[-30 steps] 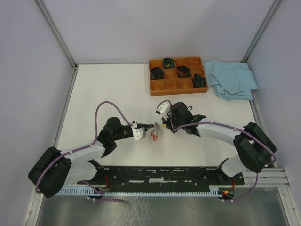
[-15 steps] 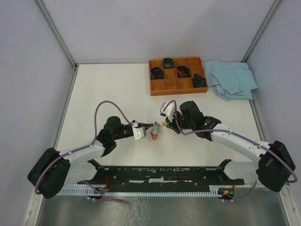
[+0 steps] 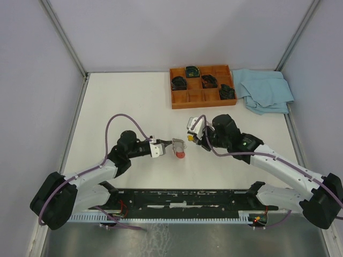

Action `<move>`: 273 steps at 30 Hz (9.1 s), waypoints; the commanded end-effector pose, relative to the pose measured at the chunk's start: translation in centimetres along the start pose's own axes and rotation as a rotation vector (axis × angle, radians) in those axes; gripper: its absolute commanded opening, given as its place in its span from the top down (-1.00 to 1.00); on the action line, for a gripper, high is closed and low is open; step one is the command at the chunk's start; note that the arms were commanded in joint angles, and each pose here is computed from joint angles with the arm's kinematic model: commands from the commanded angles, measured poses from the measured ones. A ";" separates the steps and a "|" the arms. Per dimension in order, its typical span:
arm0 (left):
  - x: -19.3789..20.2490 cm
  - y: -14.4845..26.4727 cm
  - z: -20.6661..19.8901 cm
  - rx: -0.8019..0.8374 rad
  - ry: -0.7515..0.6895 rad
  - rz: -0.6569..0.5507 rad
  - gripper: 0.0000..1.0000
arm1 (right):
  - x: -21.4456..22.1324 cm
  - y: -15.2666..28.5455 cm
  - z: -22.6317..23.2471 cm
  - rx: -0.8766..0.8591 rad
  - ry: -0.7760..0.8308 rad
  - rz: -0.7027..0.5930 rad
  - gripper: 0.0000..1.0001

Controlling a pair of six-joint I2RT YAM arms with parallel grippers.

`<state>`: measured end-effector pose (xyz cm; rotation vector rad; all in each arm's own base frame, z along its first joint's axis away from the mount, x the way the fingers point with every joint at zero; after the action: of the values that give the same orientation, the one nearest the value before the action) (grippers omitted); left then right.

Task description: Put the keys on the keyring

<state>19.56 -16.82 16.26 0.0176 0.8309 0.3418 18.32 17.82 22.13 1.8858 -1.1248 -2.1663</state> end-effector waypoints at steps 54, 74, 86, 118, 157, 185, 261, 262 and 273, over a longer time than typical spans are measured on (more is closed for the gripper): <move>-2.2 0.1 2.5 -0.028 -0.119 -0.070 0.95 | 6.6 -8.6 -2.0 0.380 -0.594 0.529 0.68; -2.2 0.1 2.4 -0.026 -0.114 -0.075 0.95 | 7.1 -7.6 -1.5 0.432 -0.671 0.418 0.47; -2.2 0.0 2.4 -0.025 -0.112 -0.075 0.95 | 7.6 -7.8 -1.5 0.439 -0.679 0.420 0.61; -2.8 -0.2 2.7 0.005 -0.093 -0.111 0.95 | -1.9 2.8 0.5 -0.022 -0.074 -0.057 0.99; -2.3 -0.7 1.7 0.111 -0.136 -0.119 0.95 | -2.8 -2.9 4.0 -0.082 0.498 -0.097 0.99; -2.4 -0.8 1.6 0.116 -0.121 -0.140 0.95 | -2.5 -3.5 4.6 -0.029 0.559 -0.084 0.99; -2.5 -0.9 1.6 0.113 -0.103 -0.156 0.95 | -2.9 -3.2 4.6 -0.005 0.550 -0.086 0.99; -2.5 -1.0 1.6 0.115 -0.102 -0.158 0.95 | -2.9 -3.2 4.7 -0.008 0.550 -0.086 0.99; -2.6 -1.1 1.6 0.105 -0.087 -0.178 0.95 | -3.4 -3.5 4.9 -0.022 0.551 -0.100 0.99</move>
<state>19.21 -17.87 17.57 0.1104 0.8024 0.1801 16.21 23.26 21.33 2.2802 -0.9645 -1.4863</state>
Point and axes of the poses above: each gripper's point midway between its finger pads, its own y axis back along the fingers, its own z axis along the line the jaws close on, x = y × z, the point moved 10 cm from there along y, back along the fingers, and after that the axes turned 12 degrees about -y, right-handed, at the moved point
